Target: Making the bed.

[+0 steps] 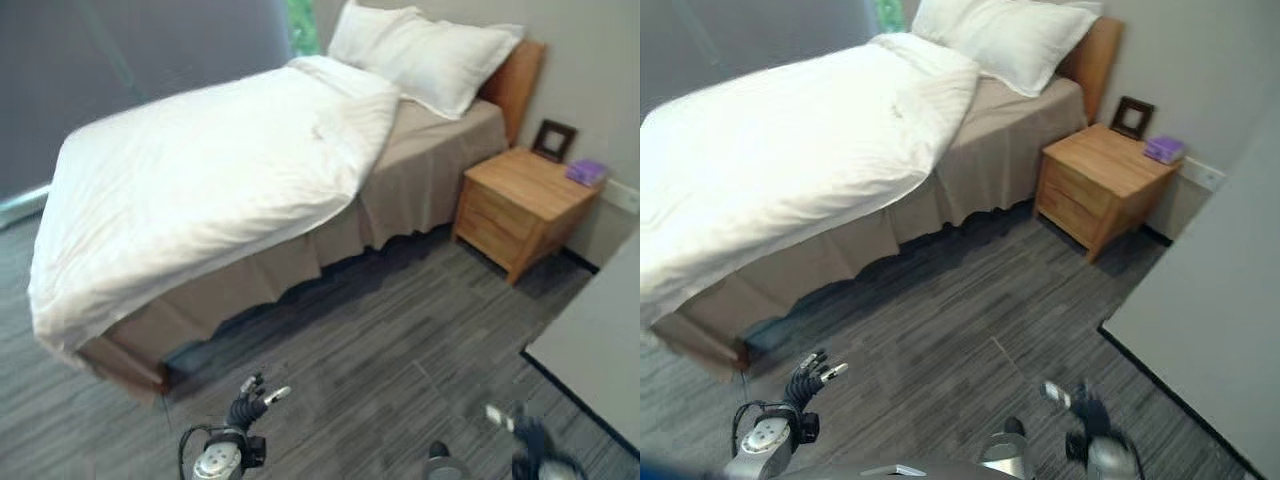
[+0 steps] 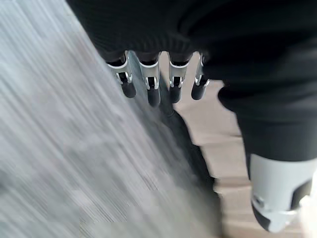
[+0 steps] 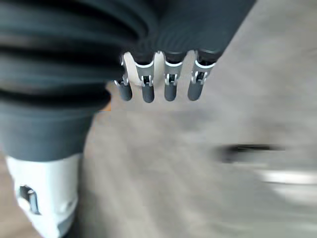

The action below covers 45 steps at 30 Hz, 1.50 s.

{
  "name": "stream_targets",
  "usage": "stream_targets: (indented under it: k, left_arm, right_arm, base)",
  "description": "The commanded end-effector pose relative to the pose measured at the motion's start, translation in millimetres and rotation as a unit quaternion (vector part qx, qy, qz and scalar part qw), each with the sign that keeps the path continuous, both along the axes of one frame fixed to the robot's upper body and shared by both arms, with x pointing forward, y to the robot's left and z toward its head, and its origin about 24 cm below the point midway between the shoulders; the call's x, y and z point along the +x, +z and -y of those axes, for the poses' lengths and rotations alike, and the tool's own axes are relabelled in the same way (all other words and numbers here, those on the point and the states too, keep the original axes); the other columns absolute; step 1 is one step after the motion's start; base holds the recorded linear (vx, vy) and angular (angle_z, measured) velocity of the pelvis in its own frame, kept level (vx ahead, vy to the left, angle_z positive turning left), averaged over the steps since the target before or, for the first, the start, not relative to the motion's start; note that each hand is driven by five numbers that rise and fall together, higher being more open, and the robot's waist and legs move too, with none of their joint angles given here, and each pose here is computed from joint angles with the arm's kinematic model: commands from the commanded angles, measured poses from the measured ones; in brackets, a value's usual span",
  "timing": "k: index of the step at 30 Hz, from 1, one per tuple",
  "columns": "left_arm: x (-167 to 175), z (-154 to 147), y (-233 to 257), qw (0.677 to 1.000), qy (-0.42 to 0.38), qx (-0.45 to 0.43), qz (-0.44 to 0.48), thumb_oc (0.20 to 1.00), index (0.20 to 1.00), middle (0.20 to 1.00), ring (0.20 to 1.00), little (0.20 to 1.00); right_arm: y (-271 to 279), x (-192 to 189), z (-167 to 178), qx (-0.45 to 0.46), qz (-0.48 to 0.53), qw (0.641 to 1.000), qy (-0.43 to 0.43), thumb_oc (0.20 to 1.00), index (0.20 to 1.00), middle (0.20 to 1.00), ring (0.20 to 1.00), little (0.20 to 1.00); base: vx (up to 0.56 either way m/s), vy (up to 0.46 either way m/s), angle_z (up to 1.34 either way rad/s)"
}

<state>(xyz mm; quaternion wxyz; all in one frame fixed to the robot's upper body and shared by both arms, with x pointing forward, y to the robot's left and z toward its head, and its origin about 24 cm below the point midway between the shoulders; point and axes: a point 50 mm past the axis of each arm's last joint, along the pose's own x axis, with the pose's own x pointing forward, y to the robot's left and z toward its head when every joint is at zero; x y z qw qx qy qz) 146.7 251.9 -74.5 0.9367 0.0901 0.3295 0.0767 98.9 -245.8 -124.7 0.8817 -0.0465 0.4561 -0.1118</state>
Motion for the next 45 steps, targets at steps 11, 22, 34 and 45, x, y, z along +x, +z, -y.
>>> stream_targets:
  k: [11,22,34,45]
  left_arm:
    - [66.4,-41.4,81.1,0.970,0.047,0.109,0.213,1.000,1.000,1.000,1.000,1.000]
    - [49.9,-11.1,64.0,0.973,0.082,0.032,0.215,1.000,1.000,1.000,1.000,1.000]
    - [37.7,-18.5,50.1,0.981,0.074,0.063,0.165,1.000,1.000,1.000,1.000,1.000]
    - [83.3,-22.6,93.8,0.958,0.056,0.089,0.266,1.000,1.000,1.000,1.000,1.000]
  right_arm:
    - [105.9,114.0,8.9,-0.112,0.296,0.947,0.061,1.000,1.000,1.000,1.000,1.000]
    - [138.6,131.4,17.9,-0.242,0.304,0.904,0.180,1.000,1.000,1.000,1.000,1.000]
    - [136.6,139.6,-2.0,-0.261,0.303,0.884,0.242,1.000,1.000,1.000,1.000,1.000]
    - [203.5,206.5,-39.6,-0.378,0.404,0.764,0.332,1.000,1.000,1.000,1.000,1.000]
  base:
    - [0.41,-0.120,0.47]
    - [0.58,-0.202,-0.34]
    - [0.59,0.099,-0.50]
    - [0.37,-0.186,0.50]
